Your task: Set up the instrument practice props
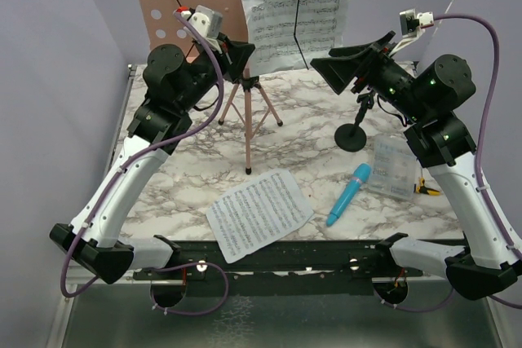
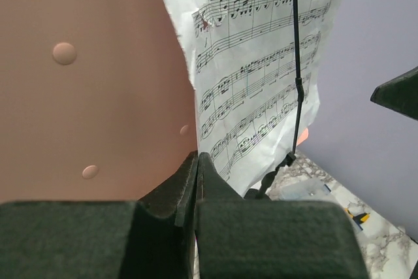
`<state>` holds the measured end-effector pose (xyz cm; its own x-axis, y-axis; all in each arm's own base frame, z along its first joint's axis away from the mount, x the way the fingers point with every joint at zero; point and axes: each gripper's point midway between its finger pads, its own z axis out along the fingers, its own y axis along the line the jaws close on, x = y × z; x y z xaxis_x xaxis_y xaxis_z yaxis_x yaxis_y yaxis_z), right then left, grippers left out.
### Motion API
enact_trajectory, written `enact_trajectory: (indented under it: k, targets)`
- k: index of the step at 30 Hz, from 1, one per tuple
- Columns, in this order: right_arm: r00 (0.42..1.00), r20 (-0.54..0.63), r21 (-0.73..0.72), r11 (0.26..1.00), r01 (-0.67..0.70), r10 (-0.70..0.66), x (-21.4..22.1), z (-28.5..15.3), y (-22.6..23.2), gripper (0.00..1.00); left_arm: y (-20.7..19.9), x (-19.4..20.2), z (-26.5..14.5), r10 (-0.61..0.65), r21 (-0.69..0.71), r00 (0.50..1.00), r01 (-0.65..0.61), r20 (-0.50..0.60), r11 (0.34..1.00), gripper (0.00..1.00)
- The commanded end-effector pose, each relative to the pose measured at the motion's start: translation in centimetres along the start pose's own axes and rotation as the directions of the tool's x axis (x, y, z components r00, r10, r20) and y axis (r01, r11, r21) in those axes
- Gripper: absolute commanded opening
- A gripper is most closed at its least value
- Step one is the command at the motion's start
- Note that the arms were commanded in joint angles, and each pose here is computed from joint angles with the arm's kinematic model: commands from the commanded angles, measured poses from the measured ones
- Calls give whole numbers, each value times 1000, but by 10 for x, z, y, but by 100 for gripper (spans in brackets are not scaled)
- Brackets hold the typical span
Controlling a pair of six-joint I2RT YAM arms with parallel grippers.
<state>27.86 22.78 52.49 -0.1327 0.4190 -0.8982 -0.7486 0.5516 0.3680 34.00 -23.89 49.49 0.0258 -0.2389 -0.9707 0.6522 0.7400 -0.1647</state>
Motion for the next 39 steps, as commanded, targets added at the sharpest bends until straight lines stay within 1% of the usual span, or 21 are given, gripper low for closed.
enact_trajectory:
  k: [1,11,21,22,24,25,26,27,28,30,35,39]
  targets:
    - [1000,-1,19,1000,0,0,2,-4,-2,83,5,-23,-1,46,-31,997,-44,55,999,0]
    - [1000,-10,10,1000,-10,10,5,-1,-2,83,8,-38,3,59,-56,994,-54,90,997,0]
    - [1000,-6,32,999,2,-2,3,-2,-5,83,9,-35,7,58,-55,994,-53,88,997,0]
    - [1000,-9,40,999,5,-4,4,-2,-7,83,10,-34,6,58,-61,994,-52,88,997,3]
    - [1000,-7,57,998,14,-14,3,-4,-9,83,13,-34,2,60,-80,994,-53,90,995,21]
    - [1000,-5,63,998,18,-18,2,-4,-10,83,15,-34,1,64,-92,994,-55,92,994,33]
    - [1000,-5,69,997,22,-21,2,-5,-11,83,16,-35,-1,67,-101,993,-57,95,993,43]
    - [1000,-4,73,997,22,-22,2,-5,-12,83,17,-37,-3,70,-109,993,-59,100,992,51]
    - [1000,-4,75,997,23,-22,2,-5,-12,83,17,-39,-6,73,-114,992,-61,107,992,57]
    - [1000,-4,75,997,25,-24,1,-5,-12,83,16,-46,-11,77,-117,990,-63,122,991,64]
    - [1000,-9,70,997,24,-24,2,-6,-11,83,9,-55,-27,73,-101,986,-59,147,993,76]
    - [1000,-19,66,998,13,-12,6,-9,-10,84,-1,-50,-45,70,-61,987,-62,144,996,83]
